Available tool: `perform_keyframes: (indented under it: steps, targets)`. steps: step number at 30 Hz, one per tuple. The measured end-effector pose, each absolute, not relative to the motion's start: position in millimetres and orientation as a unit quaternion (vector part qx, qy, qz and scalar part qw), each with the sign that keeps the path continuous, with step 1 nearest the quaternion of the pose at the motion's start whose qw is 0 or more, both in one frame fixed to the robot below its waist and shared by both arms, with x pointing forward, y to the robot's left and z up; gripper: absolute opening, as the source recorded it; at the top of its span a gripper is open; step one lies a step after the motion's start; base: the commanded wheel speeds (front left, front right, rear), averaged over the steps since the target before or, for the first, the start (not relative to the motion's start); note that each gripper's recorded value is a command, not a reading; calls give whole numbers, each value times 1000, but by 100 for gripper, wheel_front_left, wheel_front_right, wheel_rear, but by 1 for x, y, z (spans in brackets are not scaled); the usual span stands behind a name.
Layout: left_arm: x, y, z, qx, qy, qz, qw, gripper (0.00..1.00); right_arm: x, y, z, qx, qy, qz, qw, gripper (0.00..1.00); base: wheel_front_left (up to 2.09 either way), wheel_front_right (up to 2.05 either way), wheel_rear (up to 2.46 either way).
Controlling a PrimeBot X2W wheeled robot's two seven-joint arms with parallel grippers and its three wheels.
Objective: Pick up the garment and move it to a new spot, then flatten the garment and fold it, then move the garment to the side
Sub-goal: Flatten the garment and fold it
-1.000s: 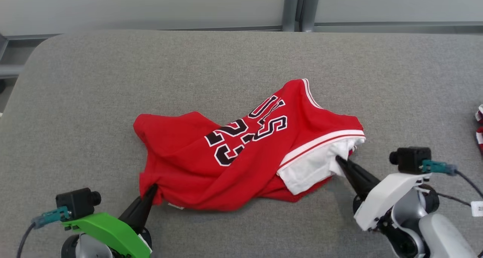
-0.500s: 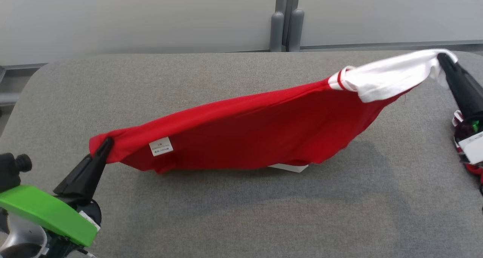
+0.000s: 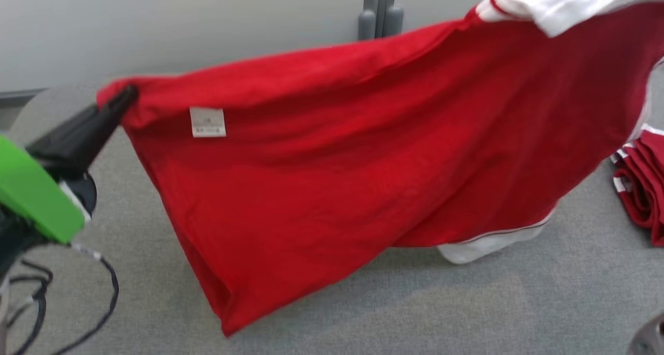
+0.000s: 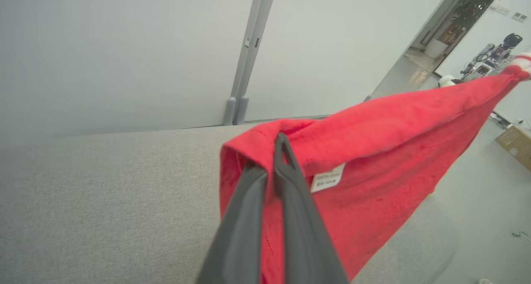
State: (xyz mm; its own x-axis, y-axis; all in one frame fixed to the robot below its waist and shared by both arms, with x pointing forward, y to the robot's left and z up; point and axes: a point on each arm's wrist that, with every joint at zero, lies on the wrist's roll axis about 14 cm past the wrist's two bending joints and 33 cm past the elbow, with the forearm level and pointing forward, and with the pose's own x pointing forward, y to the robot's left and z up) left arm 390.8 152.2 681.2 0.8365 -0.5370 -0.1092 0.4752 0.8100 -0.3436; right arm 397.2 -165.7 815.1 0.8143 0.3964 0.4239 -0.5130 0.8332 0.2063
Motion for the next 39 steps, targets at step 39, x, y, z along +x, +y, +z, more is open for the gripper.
perform_keyframes:
  steps: [39]
  targets:
    - [734, 145, 446, -95, 70, -127, 985, 0, 774, -116, 541, 217, -31, 102, 970, 0, 0, 0, 0]
